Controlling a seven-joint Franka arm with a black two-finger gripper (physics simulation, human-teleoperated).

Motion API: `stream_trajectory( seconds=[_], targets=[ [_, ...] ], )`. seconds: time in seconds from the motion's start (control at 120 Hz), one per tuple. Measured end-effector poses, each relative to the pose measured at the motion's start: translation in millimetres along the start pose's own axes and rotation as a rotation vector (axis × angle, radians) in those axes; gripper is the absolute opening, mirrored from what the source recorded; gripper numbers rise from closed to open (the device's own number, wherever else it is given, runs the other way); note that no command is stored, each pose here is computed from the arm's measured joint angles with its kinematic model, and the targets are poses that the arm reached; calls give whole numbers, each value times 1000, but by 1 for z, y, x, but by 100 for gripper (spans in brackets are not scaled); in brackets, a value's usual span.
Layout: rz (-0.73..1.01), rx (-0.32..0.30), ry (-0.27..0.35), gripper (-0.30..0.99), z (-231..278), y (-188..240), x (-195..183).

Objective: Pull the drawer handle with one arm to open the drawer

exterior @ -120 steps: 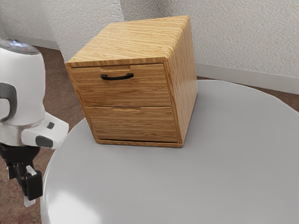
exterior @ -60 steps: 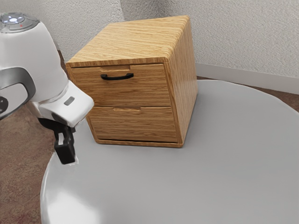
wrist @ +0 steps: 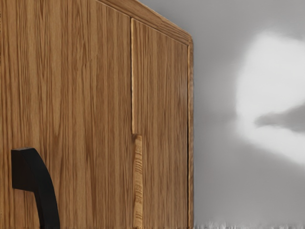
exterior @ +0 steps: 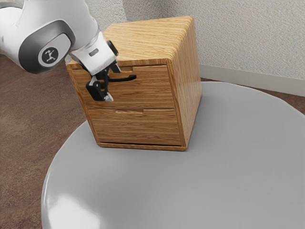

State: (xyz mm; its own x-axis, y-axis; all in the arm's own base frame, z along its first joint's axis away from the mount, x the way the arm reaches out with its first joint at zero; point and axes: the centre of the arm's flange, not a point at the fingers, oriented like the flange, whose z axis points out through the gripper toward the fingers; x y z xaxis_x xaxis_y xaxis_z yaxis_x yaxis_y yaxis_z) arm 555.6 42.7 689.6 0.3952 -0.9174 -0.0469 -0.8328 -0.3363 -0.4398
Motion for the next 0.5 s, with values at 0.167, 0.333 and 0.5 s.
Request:
stream_trajectory(
  seconds=[0.167,0.333,0.5],
  targets=[
    [57,-10,16,69,19,-10,-15],
    [101,-6,18,69,25,-15,-27],
    [129,-18,3,69,35,-15,-36]
  ],
)
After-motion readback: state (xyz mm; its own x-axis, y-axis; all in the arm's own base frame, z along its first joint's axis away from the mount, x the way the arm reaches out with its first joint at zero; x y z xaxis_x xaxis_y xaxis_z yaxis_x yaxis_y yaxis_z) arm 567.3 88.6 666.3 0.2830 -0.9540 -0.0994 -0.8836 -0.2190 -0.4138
